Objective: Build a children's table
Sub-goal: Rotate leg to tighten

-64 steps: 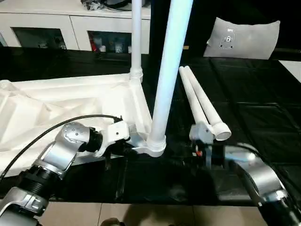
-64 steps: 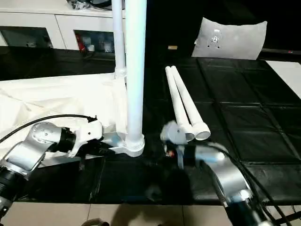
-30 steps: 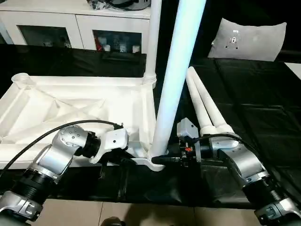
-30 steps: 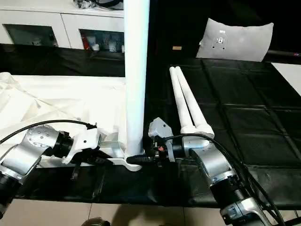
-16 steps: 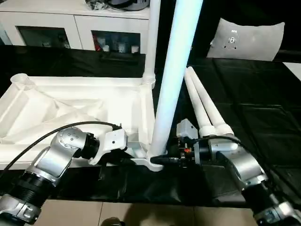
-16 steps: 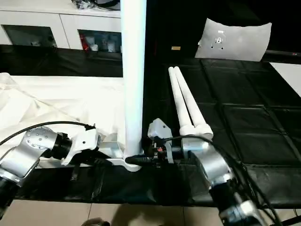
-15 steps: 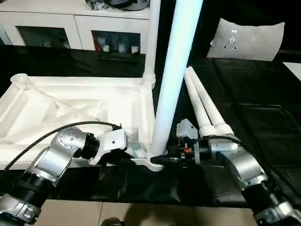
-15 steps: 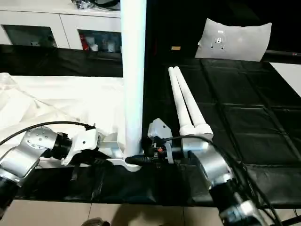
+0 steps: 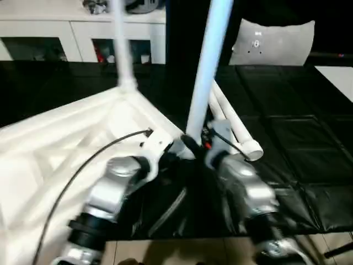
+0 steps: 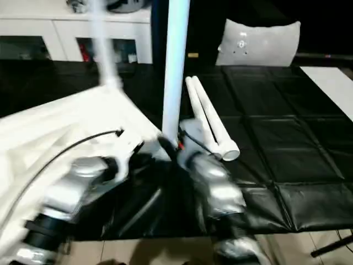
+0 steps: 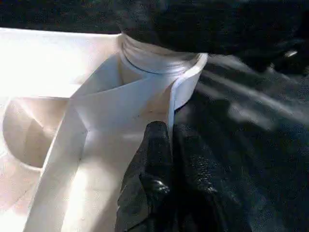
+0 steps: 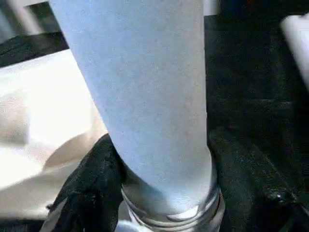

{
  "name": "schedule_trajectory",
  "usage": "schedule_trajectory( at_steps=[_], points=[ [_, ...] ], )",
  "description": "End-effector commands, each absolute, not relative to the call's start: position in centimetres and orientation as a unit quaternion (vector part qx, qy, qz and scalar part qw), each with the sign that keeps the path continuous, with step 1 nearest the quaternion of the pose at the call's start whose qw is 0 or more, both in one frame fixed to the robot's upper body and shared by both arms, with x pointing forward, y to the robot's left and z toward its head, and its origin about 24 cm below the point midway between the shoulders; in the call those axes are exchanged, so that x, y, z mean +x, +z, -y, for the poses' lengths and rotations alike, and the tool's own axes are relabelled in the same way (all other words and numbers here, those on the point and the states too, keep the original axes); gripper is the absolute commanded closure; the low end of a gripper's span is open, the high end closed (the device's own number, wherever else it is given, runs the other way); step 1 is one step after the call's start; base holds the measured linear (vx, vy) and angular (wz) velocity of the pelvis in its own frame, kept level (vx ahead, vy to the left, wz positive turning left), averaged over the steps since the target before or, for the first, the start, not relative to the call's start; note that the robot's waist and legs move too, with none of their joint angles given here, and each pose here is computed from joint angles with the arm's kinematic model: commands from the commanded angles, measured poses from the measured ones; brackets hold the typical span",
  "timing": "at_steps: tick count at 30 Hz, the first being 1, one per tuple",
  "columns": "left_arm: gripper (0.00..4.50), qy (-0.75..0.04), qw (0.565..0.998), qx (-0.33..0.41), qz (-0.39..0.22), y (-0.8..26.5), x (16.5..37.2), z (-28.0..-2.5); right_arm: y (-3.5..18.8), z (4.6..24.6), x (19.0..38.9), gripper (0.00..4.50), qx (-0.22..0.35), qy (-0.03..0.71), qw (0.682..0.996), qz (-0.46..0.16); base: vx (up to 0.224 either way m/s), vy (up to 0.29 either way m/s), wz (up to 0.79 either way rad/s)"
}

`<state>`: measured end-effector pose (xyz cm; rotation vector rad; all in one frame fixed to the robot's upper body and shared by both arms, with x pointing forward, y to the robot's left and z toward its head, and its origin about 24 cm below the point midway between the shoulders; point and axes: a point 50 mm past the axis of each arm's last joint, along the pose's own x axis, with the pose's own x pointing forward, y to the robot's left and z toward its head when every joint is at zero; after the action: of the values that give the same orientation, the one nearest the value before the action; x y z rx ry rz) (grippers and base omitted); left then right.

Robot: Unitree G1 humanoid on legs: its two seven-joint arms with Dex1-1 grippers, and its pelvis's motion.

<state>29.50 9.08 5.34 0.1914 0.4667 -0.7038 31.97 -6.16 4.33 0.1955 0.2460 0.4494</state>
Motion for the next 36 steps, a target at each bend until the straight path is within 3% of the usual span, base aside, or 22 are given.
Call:
schedule_trajectory(
  at_steps=[1,5,8,11,13,18,22,29,36],
  points=[
    [4.50,-0.302,0.937,0.088,-0.153,8.5,30.9,-8.5,2.8,1.9,30.0,2.11,0.137,0.287,0.933,-0.169,0.000,0.000,0.00],
    [4.50,-0.322,0.926,0.118,-0.158,8.2,30.6,-9.1,3.5,2.1,30.2,2.11,0.120,0.293,0.940,-0.127,0.000,0.000,0.00],
    [4.50,-0.330,0.919,0.131,-0.173,7.7,30.3,-10.3,3.9,3.3,30.4,1.41,0.118,0.295,0.942,-0.105,0.000,0.000,0.00],
    [4.50,-0.337,0.913,0.140,-0.183,7.5,30.1,-11.2,4.0,4.5,30.4,1.35,0.116,0.297,0.943,-0.094,0.000,0.000,0.00],
    [4.50,-0.357,0.901,0.152,-0.196,7.0,29.8,-12.3,4.5,6.2,30.3,0.98,0.107,0.315,0.940,-0.071,0.000,0.000,0.00],
    [4.50,-0.399,0.877,0.170,-0.207,6.2,29.4,-13.3,5.0,7.9,29.7,0.63,0.097,0.359,0.928,-0.038,0.000,0.000,0.00],
    [4.50,-0.492,0.815,0.217,-0.215,5.5,28.5,-14.8,4.6,10.3,28.4,0.20,0.044,0.442,0.895,-0.053,0.000,0.000,0.00],
    [4.50,-0.602,0.727,0.238,-0.229,6.0,27.5,-16.2,5.4,13.0,27.7,0.05,-0.022,0.536,0.839,-0.085,0.000,0.000,0.00],
    [4.50,-0.677,0.655,0.242,-0.231,6.0,27.2,-16.1,5.1,13.3,27.2,0.05,-0.083,0.598,0.788,-0.117,0.000,0.000,0.00]
  ],
)
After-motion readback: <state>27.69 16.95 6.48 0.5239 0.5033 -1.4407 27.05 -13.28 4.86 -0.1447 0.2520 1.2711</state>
